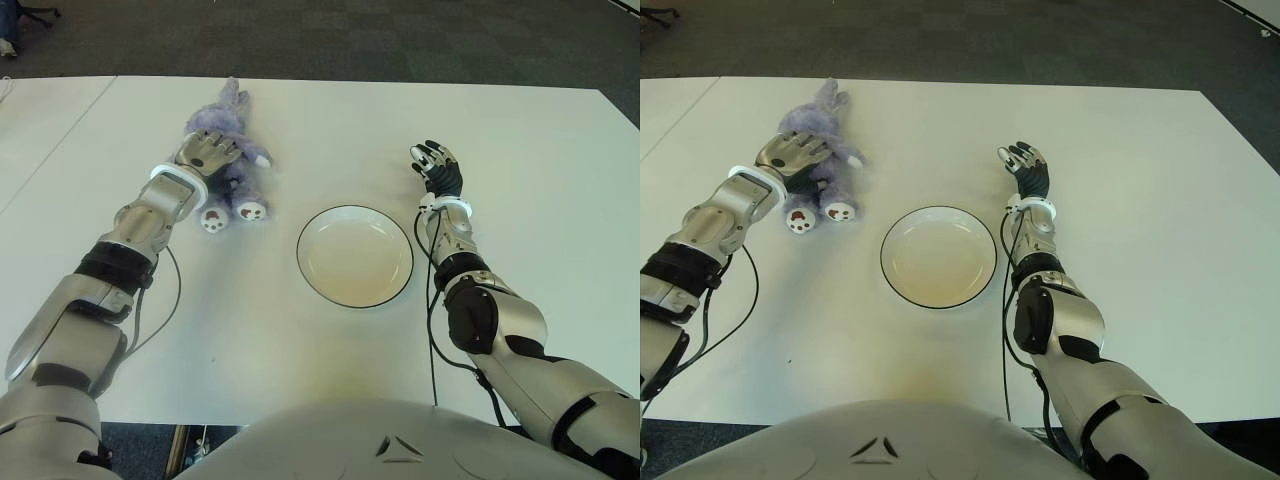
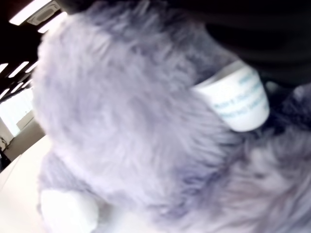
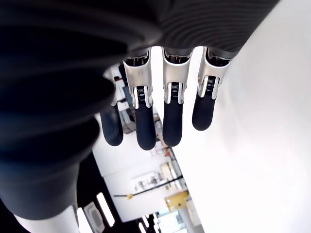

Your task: Put the doll into the plate.

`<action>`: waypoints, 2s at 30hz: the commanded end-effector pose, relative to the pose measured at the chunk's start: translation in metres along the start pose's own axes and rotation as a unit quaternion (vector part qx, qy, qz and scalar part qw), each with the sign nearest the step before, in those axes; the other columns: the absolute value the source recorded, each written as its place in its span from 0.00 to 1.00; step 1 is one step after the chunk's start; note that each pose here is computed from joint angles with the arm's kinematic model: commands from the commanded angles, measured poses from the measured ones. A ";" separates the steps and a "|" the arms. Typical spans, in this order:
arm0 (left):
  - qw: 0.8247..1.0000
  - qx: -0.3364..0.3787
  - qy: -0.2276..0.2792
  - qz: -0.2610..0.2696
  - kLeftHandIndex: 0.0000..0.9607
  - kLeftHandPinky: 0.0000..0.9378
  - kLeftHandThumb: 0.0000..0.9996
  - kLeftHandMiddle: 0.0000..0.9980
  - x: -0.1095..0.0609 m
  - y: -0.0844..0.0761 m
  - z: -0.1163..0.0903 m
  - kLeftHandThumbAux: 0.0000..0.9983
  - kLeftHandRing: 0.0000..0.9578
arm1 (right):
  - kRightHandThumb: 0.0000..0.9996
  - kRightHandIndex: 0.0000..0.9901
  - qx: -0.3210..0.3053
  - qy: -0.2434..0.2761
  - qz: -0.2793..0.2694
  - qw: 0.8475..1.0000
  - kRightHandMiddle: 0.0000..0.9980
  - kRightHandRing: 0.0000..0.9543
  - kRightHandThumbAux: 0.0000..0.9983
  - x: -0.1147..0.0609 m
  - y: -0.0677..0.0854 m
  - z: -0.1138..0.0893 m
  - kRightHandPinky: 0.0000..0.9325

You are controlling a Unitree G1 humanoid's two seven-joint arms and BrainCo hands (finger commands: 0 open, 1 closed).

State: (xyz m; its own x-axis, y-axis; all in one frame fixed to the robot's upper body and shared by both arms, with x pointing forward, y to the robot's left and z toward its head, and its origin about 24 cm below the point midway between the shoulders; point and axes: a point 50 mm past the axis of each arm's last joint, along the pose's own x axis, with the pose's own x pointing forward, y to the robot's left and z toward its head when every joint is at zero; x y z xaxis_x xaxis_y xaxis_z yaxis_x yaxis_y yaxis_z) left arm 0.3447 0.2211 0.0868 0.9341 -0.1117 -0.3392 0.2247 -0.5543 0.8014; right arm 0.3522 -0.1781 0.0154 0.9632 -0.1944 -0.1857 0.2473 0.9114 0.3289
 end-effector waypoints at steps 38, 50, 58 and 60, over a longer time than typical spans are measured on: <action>0.993 -0.038 -0.108 0.026 0.46 0.51 0.91 0.46 0.019 -0.006 0.033 0.65 0.45 | 0.03 0.30 -0.012 0.113 -0.094 0.989 0.31 0.27 0.82 -0.050 -0.045 -0.082 0.19; 0.958 0.003 -0.168 0.232 0.44 0.65 0.96 0.62 -0.024 0.067 0.045 0.64 0.60 | 0.04 0.29 -0.011 0.112 -0.092 0.989 0.29 0.26 0.81 -0.050 -0.047 -0.081 0.20; 0.919 0.008 -0.165 0.359 0.47 0.72 0.95 0.45 -0.053 0.105 0.052 0.65 0.52 | 0.01 0.30 -0.020 0.111 -0.093 0.989 0.31 0.28 0.81 -0.050 -0.047 -0.080 0.20; 0.916 0.011 -0.160 0.369 0.47 0.72 0.95 0.45 -0.059 0.113 0.051 0.65 0.52 | 0.02 0.30 -0.017 0.110 -0.093 0.989 0.32 0.28 0.82 -0.050 -0.047 -0.080 0.20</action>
State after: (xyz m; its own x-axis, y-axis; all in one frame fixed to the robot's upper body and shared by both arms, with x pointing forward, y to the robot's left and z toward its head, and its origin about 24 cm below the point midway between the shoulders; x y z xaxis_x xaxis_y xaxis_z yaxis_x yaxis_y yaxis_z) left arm 0.3110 0.1278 0.1553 0.7227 -0.6868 0.0777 -0.3664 -0.2854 0.8856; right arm 0.3421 -0.1837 0.0118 0.9635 -0.2503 -0.0953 0.2674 0.9201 0.2861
